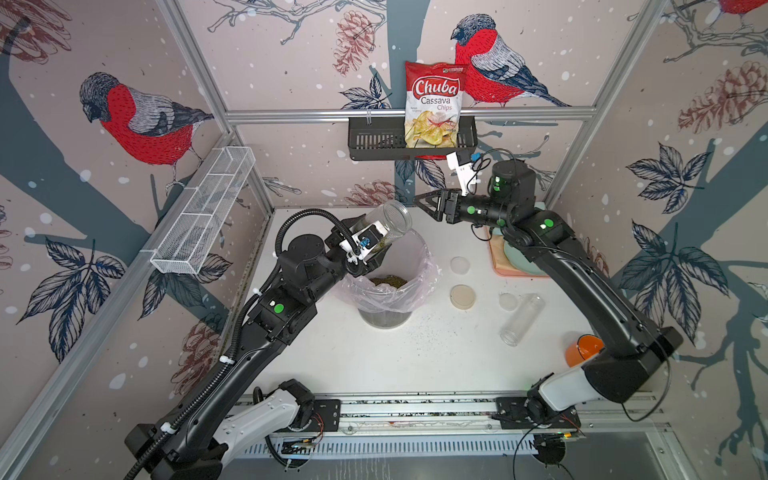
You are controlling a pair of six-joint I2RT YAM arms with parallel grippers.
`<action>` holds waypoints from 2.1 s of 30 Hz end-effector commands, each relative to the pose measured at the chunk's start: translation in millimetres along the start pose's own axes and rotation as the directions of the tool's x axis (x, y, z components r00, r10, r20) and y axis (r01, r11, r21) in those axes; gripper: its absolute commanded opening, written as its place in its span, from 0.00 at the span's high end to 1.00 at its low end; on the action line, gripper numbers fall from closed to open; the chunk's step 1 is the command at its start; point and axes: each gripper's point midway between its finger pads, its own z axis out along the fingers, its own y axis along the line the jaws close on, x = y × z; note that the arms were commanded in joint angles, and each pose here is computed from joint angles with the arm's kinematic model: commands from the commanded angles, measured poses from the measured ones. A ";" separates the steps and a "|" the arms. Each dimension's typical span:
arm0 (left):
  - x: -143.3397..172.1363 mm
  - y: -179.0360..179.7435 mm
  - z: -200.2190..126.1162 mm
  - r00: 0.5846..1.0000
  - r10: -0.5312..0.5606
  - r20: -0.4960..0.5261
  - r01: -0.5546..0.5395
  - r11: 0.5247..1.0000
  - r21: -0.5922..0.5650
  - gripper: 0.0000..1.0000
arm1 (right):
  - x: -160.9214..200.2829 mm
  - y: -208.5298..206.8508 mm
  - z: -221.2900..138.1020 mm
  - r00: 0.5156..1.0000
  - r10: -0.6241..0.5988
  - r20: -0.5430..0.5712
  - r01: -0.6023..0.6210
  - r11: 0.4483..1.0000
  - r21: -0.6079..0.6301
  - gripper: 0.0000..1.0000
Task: Empty moldy mung beans from jars
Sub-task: Pour the moldy mung beans from the jar into the trash bin.
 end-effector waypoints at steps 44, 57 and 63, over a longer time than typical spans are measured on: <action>62.6 31.4 -27.8 0.806 0.405 -0.433 -0.491 0.865 -0.105 1.00 | 31.2 -25.8 95.1 0.977 -0.110 -0.183 0.134 0.983 0.128 0.35; 58.3 36.2 -28.6 0.723 0.510 -0.465 -0.623 0.773 -0.120 1.00 | 33.5 -31.8 85.2 0.973 -0.132 -0.187 0.167 0.969 0.184 0.35; 60.9 32.6 -26.3 0.668 0.577 -0.470 -0.695 0.709 -0.118 1.00 | 30.4 -26.3 77.7 0.972 -0.144 -0.187 0.174 0.973 0.153 0.35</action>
